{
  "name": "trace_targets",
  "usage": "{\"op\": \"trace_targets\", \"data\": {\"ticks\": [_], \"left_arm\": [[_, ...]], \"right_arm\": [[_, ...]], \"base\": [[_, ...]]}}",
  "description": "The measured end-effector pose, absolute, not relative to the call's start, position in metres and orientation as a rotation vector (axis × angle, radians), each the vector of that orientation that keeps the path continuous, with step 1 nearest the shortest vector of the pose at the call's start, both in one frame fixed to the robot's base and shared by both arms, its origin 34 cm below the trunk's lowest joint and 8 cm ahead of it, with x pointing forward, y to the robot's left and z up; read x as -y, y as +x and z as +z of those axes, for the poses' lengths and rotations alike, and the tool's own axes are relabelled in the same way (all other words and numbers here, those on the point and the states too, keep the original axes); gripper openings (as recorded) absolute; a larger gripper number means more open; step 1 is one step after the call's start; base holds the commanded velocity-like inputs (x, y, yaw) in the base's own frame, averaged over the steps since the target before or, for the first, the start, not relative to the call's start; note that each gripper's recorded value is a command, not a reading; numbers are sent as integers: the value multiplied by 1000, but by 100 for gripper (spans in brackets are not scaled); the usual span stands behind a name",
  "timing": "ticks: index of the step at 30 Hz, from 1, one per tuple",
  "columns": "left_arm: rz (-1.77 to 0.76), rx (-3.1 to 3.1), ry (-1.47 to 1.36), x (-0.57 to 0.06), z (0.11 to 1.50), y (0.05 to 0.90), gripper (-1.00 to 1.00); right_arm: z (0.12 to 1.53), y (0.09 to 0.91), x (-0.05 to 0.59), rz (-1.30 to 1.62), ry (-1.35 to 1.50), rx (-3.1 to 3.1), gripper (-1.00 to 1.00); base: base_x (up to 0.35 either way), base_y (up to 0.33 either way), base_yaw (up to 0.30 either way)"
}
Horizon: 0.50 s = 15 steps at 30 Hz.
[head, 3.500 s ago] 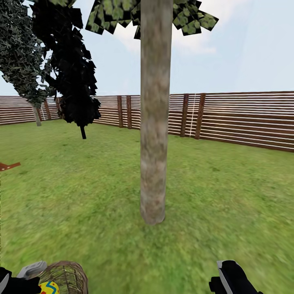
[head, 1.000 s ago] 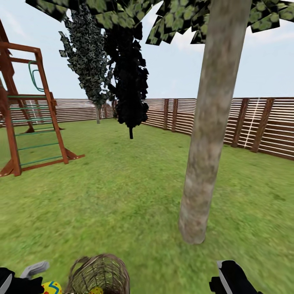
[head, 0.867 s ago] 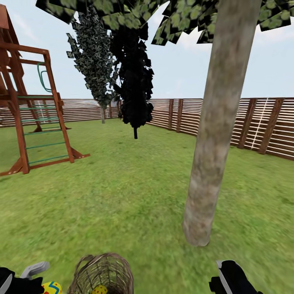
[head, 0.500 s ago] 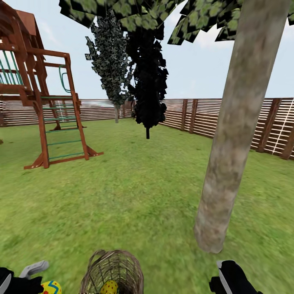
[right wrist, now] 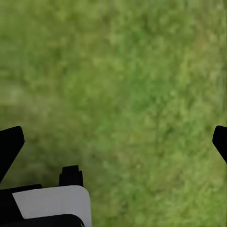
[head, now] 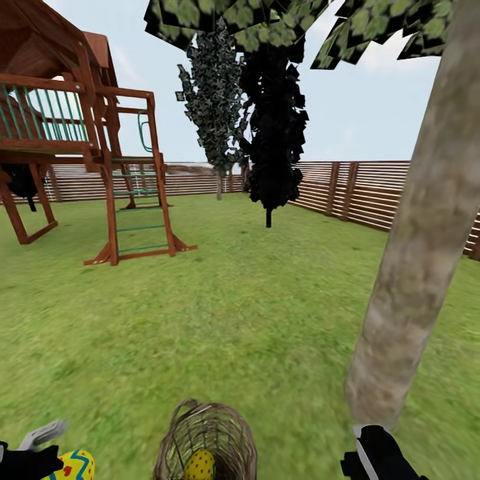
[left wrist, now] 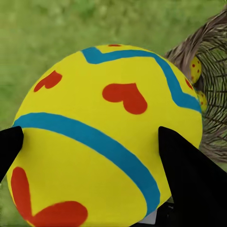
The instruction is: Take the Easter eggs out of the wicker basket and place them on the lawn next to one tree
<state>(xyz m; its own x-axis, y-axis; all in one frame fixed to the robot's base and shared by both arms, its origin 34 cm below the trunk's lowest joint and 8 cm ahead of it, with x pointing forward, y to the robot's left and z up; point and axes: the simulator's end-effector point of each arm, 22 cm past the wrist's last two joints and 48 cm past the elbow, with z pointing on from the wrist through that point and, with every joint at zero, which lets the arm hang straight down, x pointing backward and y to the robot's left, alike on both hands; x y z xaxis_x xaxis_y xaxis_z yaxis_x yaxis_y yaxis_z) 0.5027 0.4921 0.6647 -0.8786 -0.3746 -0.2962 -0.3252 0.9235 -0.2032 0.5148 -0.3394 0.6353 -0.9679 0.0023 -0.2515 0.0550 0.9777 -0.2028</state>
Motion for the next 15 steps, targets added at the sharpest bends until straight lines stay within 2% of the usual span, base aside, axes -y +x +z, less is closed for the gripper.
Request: {"op": "trace_targets", "data": {"ticks": [15], "left_arm": [[-209, -2749, -520, -494, 666, 502, -100]], "right_arm": [[635, 515, 339, -303, 42, -2873, 100]], "base": [[0, 0, 290]]}}
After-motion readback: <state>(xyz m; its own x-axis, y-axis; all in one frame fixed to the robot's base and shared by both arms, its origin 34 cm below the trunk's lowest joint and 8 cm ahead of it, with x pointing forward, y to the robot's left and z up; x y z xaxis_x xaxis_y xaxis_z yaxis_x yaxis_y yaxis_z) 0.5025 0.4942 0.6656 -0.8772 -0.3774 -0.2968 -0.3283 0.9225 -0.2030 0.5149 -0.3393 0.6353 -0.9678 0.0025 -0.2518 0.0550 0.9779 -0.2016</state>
